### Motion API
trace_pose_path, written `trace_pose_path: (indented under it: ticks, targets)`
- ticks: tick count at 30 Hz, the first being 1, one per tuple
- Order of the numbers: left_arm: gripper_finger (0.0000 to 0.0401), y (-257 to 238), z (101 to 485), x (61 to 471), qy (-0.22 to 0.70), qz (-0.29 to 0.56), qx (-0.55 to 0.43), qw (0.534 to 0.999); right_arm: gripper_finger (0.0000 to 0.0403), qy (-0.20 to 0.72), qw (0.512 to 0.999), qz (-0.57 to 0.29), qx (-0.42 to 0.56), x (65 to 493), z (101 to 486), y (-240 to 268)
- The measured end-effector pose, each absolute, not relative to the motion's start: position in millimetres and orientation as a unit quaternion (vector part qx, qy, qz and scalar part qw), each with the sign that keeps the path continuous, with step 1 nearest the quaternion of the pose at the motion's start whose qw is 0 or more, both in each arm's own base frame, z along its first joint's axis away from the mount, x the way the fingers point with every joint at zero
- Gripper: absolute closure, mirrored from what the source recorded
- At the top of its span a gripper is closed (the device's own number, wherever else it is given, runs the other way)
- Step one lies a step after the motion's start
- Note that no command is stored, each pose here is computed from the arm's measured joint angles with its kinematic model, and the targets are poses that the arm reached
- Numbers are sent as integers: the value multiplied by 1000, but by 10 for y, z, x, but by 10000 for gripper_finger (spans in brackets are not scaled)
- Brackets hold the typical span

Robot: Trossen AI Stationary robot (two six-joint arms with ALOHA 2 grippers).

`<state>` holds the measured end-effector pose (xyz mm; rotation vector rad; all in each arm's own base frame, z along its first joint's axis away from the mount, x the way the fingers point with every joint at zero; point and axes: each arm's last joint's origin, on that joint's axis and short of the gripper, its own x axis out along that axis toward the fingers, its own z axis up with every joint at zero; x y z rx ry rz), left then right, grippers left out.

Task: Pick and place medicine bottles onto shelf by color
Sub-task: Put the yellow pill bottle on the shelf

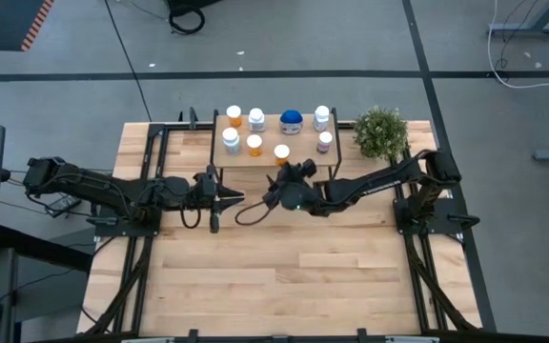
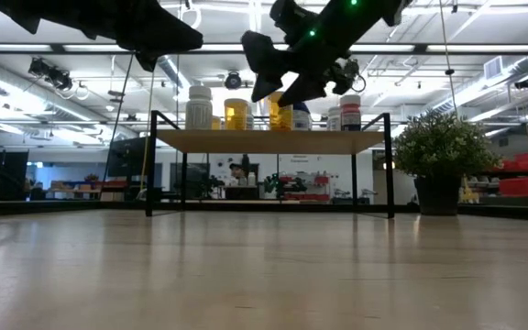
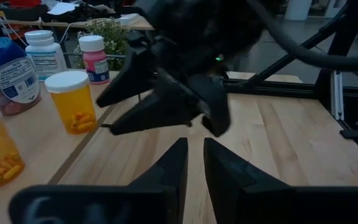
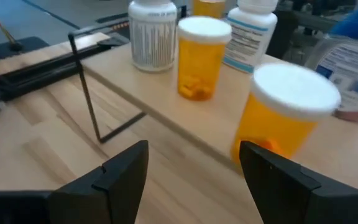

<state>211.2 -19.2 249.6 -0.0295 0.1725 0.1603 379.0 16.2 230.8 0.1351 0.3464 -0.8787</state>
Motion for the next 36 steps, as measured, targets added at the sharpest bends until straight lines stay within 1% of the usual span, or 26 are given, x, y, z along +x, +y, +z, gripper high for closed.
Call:
trace_pose_path:
  ticks: [5,10,15,23,29,36]
  targets:
    - [348,-191,2497,2112,86,80,-14,993,141,174,885,-426,69,3806,2309,-50]
    - [344,-191,2496,2112,86,80,-14,993,141,182,886,-420,75,3810,2303,-160]
    - [343,-191,2488,2111,90,80,-13,993,141,185,885,-422,67,3809,2304,-162]
    - [349,-190,2475,2108,98,80,-12,992,141,171,871,-455,68,3790,2304,-176]
    - [342,-190,2476,2108,97,80,-12,992,141,163,872,-455,77,3796,2312,-175]
    - [350,-190,2476,2108,97,80,-13,992,141,145,872,-461,80,3816,2349,-253]
